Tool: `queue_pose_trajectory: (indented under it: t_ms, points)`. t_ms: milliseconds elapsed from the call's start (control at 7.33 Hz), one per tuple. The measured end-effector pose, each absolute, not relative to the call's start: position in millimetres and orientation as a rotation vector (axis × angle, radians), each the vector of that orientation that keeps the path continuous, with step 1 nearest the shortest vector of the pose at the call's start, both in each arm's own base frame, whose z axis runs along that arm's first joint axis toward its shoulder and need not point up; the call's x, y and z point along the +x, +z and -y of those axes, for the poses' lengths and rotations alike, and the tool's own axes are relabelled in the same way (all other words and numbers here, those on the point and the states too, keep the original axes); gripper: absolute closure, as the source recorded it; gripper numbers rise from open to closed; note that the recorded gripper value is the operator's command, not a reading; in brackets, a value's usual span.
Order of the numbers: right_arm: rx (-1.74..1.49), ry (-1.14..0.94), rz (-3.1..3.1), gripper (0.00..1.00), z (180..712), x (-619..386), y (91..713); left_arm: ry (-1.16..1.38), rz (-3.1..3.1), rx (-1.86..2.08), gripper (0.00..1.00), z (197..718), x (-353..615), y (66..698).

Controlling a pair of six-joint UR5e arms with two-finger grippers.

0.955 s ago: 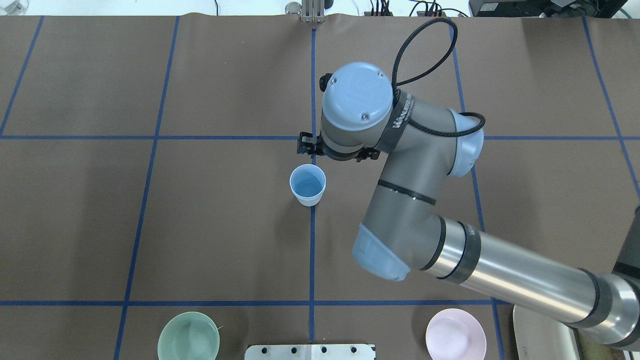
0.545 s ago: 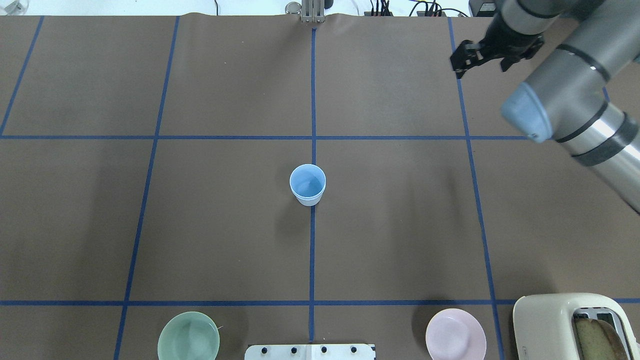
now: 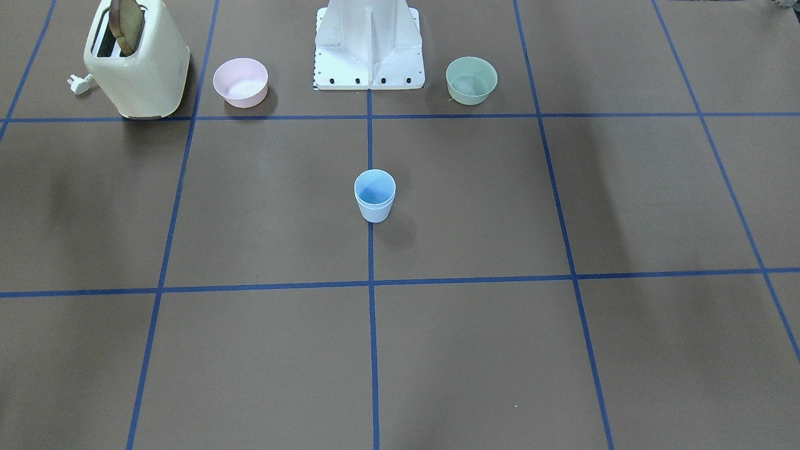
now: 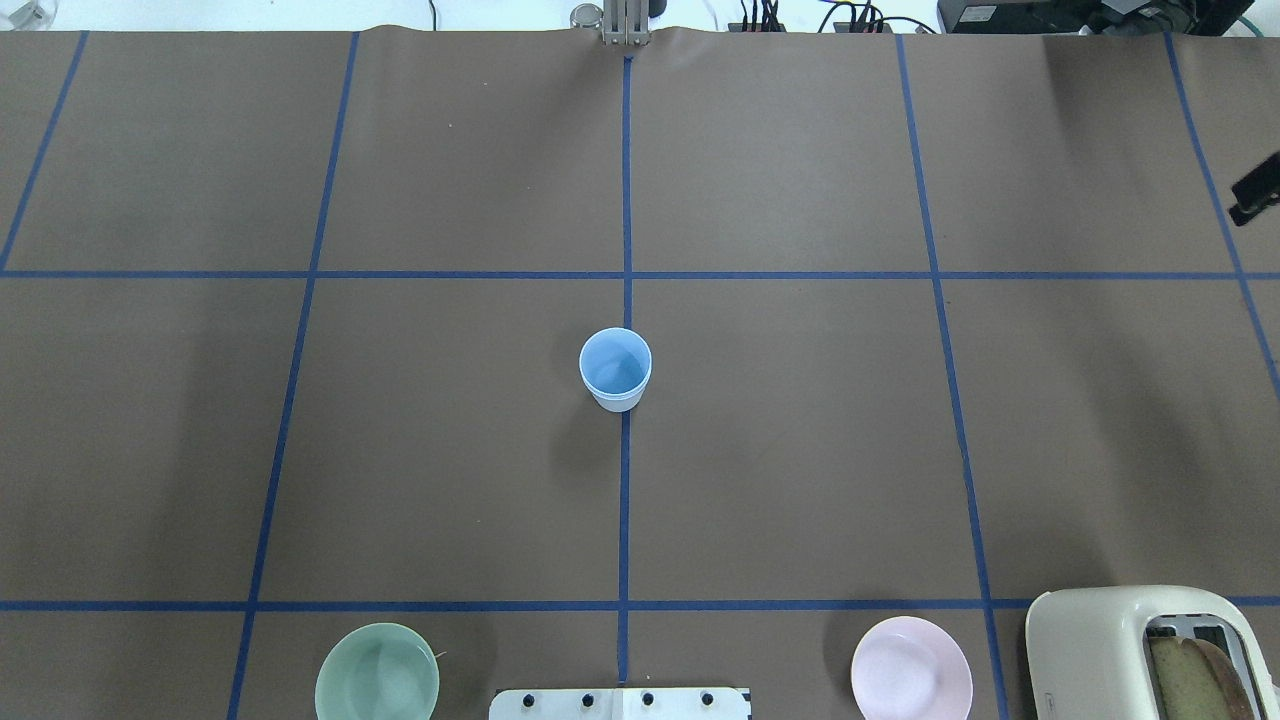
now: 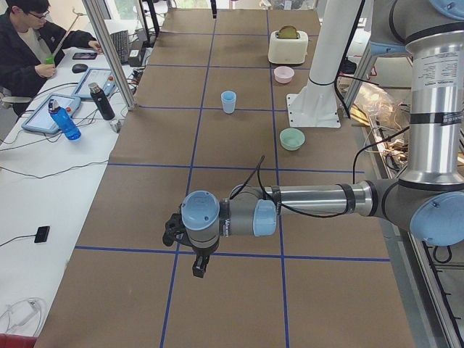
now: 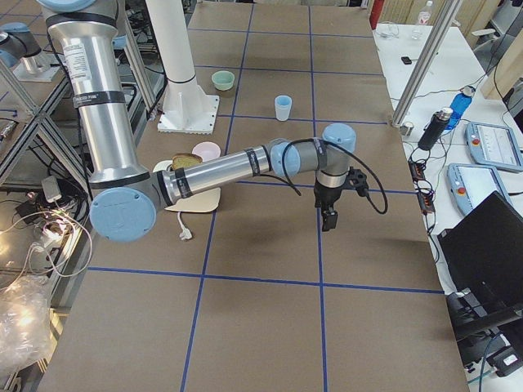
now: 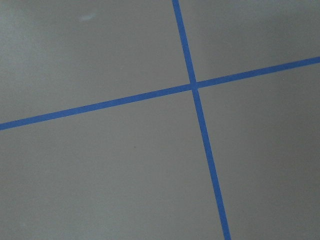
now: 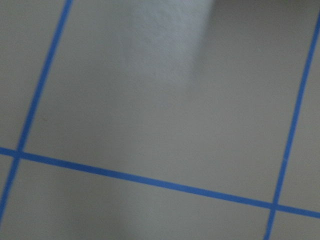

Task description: Stack blue cups with both arms

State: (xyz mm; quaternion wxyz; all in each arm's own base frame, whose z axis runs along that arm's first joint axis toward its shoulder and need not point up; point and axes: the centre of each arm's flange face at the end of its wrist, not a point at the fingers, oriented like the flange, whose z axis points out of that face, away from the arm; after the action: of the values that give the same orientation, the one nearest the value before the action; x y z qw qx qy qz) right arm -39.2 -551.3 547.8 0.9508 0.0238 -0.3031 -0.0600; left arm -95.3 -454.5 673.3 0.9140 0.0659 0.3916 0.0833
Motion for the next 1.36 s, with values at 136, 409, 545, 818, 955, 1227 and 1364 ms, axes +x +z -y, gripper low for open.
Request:
queue_pose_trajectory:
  t_ms: [136,409,545,818,955,1227,1364]
  points:
    - [0.018,-0.076,0.609,0.00,525,-4,584,0.171,-0.802,0.133,0.01,448,-95,674]
    - [0.041,-0.071,0.623,0.00,477,44,631,0.172,-0.792,0.133,0.01,437,-95,673]
    - [0.043,-0.064,0.646,0.00,459,55,645,0.173,-0.790,0.134,0.01,434,-95,672]
    - [0.039,-0.047,0.678,0.00,445,64,654,0.175,-0.777,0.133,0.01,432,-95,672]
    - [0.038,-0.044,0.683,0.00,444,65,654,0.175,-0.769,0.131,0.01,432,-95,672]
    - [0.039,-0.044,0.685,0.00,444,65,654,0.175,-0.763,0.129,0.01,432,-95,673]
    - [0.040,-0.044,0.685,0.00,444,65,655,0.176,-0.762,0.129,0.01,432,-95,673]
